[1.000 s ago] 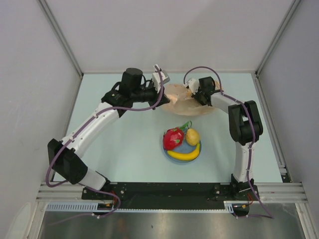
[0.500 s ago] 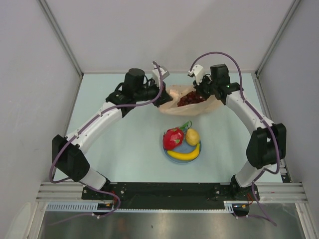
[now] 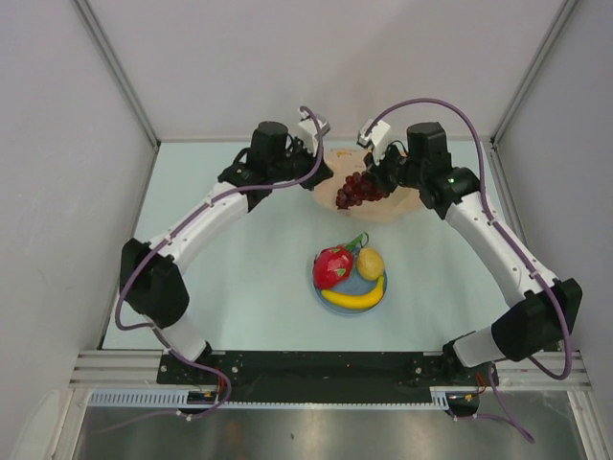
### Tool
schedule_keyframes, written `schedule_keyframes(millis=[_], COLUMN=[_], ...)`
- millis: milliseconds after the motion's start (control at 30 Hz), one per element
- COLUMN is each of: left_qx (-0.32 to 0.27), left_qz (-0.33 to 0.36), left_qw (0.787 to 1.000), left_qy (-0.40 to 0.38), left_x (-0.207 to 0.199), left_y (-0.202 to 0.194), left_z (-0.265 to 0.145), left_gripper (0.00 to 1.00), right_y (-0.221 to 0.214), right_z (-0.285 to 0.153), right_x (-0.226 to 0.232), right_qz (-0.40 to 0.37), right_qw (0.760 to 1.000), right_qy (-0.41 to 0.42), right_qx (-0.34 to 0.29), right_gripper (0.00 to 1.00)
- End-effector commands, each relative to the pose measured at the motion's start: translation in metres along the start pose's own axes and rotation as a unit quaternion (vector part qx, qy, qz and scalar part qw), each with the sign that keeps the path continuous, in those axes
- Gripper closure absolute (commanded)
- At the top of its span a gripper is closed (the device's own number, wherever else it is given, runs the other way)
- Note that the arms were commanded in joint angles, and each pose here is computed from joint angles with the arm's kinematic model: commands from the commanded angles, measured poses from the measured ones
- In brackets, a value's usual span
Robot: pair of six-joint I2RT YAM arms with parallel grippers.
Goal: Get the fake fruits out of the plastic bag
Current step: Take out the fake fruit from the plastic bag, then place the fake fruit on the plate.
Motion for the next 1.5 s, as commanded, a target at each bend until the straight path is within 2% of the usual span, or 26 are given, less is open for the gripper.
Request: schedule_keyframes(millis=[0, 200, 333, 533, 733, 1033, 1267, 1467], left_qx=[-0.055, -0.09, -0.123, -0.129, -0.13, -0.144, -0.135, -0.134], left_qz=[0.04, 0.064, 0.045, 0.034, 0.021, 0.021, 0.005, -0.002], left_qw=[0.996, 0.984, 0.963, 0.948, 0.953, 0.961, 0.964, 0.967], left_qy=[0.051, 0.143, 0.237, 0.289, 0.274, 0.235, 0.227, 0.215], left_x=[0.034, 0.09, 0.143, 0.179, 0.161, 0.118, 0.109, 0.103], left_y=[0.042, 0.076, 0.097, 0.094, 0.079, 0.067, 0.044, 0.039], left_z=[0.008, -0.011, -0.05, -0.097, -0.133, -0.162, -0.165, -0.165], left_gripper=[1.0, 1.0, 1.0, 1.0, 1.0, 1.0, 1.0, 1.0], right_y=[0.051, 0.088, 0.108, 0.077, 0.036, -0.014, -0.023, -0.038], right_z=[-0.023, -0.04, -0.055, -0.068, -0.069, -0.06, -0.067, -0.072], right_x=[0.001, 0.008, 0.029, 0.092, 0.129, 0.15, 0.148, 0.151], right_qz=[-0.01, -0.02, -0.032, -0.061, -0.041, -0.015, -0.012, -0.011], right_qw=[0.997, 0.992, 0.99, 0.99, 0.988, 0.984, 0.984, 0.982], right_qy=[-0.018, -0.025, 0.007, 0.101, 0.152, 0.161, 0.152, 0.156], right_qx=[-0.079, -0.121, -0.137, -0.082, -0.01, 0.074, 0.094, 0.11], right_gripper=[1.0, 1.0, 1.0, 1.0, 1.0, 1.0, 1.0, 1.0])
Point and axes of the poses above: each gripper's point midway between its finger pads, its own z axis out along the fingers, its own x axis along the line the jaws close on, y = z × x, the point moved 4 cm from there along -z, back along the fingers, and after that the axes turned 4 degrees about -z, right-handed, at the moved point
